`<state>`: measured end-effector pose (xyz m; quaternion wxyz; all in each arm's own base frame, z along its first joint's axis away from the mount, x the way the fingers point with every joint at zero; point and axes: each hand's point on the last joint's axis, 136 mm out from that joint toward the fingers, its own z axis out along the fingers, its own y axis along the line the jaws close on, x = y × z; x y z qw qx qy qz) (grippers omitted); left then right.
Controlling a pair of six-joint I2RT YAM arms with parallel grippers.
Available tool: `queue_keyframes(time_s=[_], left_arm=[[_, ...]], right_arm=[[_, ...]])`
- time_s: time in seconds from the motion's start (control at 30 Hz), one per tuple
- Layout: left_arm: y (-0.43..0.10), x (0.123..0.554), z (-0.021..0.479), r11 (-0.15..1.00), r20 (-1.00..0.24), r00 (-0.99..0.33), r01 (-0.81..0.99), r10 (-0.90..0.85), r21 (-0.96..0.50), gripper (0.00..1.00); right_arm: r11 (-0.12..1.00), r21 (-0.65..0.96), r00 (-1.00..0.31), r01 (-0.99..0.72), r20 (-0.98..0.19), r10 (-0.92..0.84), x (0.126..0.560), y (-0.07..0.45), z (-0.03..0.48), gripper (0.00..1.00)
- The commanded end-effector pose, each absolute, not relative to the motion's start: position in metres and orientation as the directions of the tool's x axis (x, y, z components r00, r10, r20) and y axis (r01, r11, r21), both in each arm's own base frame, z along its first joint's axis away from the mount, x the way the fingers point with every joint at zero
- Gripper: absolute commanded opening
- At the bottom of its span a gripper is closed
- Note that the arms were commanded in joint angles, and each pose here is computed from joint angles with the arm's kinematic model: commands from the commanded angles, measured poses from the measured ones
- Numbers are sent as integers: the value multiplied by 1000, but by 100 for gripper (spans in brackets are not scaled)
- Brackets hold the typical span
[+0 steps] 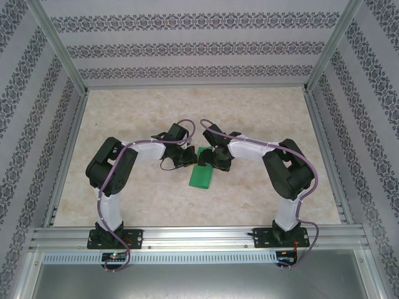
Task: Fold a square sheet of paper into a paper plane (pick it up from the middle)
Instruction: Fold the square sheet of paper in half at the center of the table.
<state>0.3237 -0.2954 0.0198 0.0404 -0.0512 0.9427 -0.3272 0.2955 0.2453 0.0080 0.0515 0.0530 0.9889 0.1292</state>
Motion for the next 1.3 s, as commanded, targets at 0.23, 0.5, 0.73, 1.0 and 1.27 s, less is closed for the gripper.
queue_keyframes(time_s=[0.23, 0.5, 0.73, 1.0, 1.27], left_arm=[[-287, 318, 10, 821, -57, -987, -92, -150, -564, 0], [-282, 314, 4, 832, -50, -987, -103, -155, -546, 0], [-282, 315, 4, 833, -52, -987, -102, -154, -544, 0], [-282, 316, 8, 833, -60, -987, -91, -148, -546, 0], [-292, 326, 47, 805, -138, -985, -3, -105, -593, 4]], right_arm=[[973, 218, -997, 72, -18, 78, 278, 238, -53, 78], [931, 358, -988, 65, -110, 112, 293, 251, -8, 81], [912, 402, -989, 77, -87, 122, 285, 253, -11, 79], [920, 385, -989, 79, -89, 122, 283, 248, -11, 73], [955, 292, -995, 56, -65, 78, 279, 244, -24, 69]])
